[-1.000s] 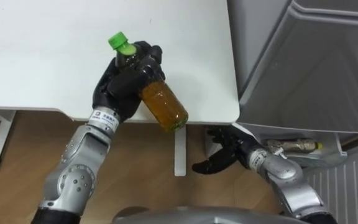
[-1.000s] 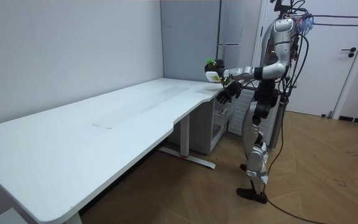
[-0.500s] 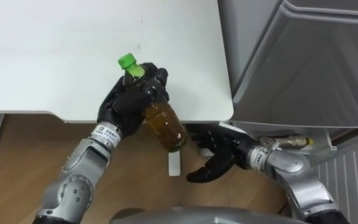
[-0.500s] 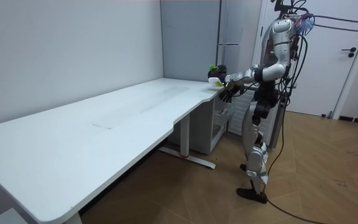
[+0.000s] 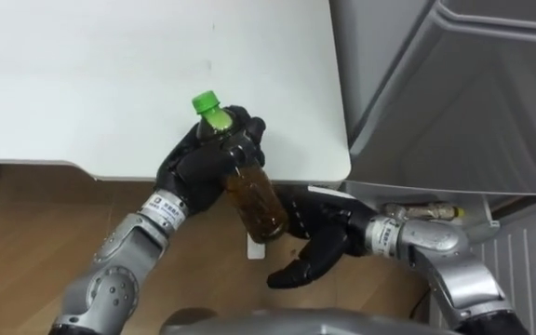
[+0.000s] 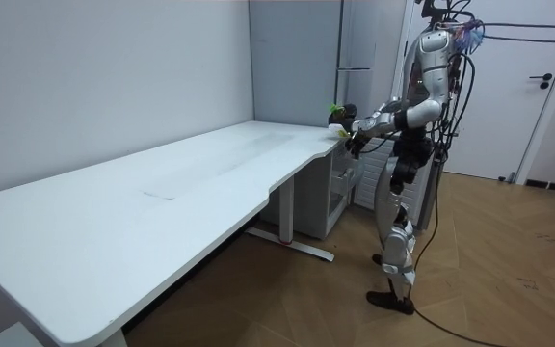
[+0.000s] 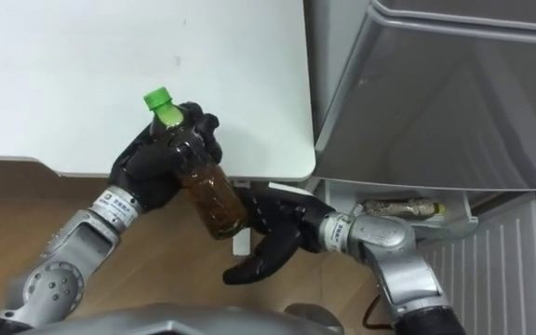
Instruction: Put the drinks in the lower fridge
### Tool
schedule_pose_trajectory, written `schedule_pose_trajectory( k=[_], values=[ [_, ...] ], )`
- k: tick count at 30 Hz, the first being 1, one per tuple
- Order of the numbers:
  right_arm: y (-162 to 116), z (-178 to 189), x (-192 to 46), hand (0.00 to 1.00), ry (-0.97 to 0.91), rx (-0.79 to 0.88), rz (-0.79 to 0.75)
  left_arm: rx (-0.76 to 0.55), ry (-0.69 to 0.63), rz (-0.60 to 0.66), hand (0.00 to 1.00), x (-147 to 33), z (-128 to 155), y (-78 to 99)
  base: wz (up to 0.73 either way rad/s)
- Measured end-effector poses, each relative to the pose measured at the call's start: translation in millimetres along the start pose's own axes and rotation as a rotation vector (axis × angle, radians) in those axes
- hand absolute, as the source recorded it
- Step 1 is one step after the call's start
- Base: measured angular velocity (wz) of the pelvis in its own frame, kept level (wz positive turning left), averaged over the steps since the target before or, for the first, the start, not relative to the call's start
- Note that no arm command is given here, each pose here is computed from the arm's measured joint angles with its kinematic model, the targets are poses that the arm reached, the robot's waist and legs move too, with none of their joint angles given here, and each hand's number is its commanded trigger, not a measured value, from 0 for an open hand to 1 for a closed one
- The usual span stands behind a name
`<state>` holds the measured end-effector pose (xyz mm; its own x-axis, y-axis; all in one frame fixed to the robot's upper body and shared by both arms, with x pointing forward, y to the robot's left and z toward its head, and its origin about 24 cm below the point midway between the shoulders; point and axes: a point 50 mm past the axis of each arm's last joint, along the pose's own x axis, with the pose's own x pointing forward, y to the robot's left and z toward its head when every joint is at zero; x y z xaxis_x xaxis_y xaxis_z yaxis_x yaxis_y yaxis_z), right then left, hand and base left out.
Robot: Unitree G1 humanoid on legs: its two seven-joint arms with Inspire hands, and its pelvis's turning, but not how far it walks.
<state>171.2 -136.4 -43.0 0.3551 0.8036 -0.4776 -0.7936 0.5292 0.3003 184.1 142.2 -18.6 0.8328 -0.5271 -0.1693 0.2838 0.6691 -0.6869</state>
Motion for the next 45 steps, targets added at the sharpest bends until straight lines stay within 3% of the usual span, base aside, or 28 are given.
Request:
schedule_pose_trajectory(
  k=[5, 13, 26, 27, 29, 45],
  values=[
    [3, -1, 0, 0.0, -0.024, 0.038, 0.04, 0.006, 0.08, -0.06, 1.0, -0.9, -12, -4.2, 0.03],
    [4, -8, -3, 0.0, -0.042, 0.123, 0.074, 0.148, 0.166, -0.103, 1.0, -2.5, -17, -4.6, -0.01],
    [8, -16, -7, 0.0, -0.029, 0.17, 0.105, 0.265, 0.252, -0.169, 1.0, 0.3, -19, -7.6, 0.01],
    [9, -17, -7, 0.5, -0.029, 0.177, 0.106, 0.278, 0.259, -0.177, 1.0, 0.9, -19, -8.0, 0.0],
    [9, -19, -7, 1.0, -0.026, 0.19, 0.106, 0.31, 0.274, -0.187, 1.0, 2.2, -18, -8.4, 0.0],
    [9, -26, -5, 1.0, -0.009, 0.169, 0.036, 0.353, 0.301, -0.243, 1.0, 5.7, -22, -16.8, -0.02]
  ],
)
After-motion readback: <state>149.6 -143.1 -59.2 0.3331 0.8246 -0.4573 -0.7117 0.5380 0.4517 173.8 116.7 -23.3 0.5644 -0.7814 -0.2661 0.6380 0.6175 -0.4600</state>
